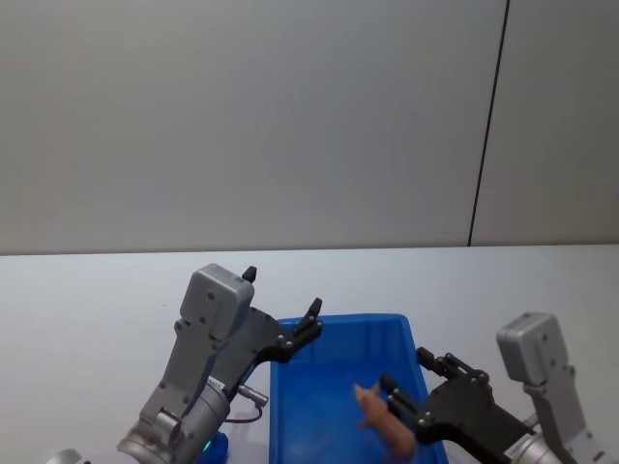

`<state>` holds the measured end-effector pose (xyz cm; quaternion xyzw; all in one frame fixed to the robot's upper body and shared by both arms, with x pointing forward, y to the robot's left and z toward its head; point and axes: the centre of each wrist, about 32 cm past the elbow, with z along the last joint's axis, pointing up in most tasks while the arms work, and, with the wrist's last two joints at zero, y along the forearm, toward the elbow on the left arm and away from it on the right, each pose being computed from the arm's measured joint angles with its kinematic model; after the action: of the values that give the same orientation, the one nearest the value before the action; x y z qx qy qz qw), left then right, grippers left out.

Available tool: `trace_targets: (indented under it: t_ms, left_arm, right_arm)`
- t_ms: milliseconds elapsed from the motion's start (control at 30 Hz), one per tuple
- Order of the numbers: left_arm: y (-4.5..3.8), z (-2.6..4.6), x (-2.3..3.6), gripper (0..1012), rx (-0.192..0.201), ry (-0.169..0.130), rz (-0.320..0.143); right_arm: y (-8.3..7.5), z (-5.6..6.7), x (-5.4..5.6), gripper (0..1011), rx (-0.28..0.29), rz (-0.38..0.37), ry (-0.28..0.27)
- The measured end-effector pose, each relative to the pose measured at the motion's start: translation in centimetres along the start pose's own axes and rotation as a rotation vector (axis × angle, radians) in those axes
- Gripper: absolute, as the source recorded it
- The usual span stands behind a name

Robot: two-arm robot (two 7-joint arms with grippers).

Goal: Pick up the two dolls from the table and place them into the box.

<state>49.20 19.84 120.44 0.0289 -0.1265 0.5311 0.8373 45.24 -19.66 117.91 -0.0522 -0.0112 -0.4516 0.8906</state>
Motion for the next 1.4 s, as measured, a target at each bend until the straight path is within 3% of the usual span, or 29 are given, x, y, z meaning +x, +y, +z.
trace_targets:
  t_ms: [67,200,533,933,1400]
  left_arm:
    - [0.0,0.0,0.0,1001,0.0,0.0,0.0]
    - [0.0,0.0,0.0,1001,0.0,0.0,0.0]
    - [0.0,0.0,0.0,1001,0.0,0.0,0.0]
    - [0.0,0.0,0.0,1001,0.0,0.0,0.0]
    - [0.0,0.0,0.0,1001,0.0,0.0,0.0]
  right_arm:
    - [0.3,-0.1,0.0,645,-0.004,0.012,0.004]
    - [0.7,-0.2,0.0,766,-0.009,0.017,0.008]
    - [0.7,-0.5,0.1,1001,-0.019,-0.013,0.017]
    - [-1.0,-0.9,0.3,1001,-0.041,-0.134,0.023]
    - [-3.6,-1.7,0.5,1001,-0.109,-0.285,0.038]
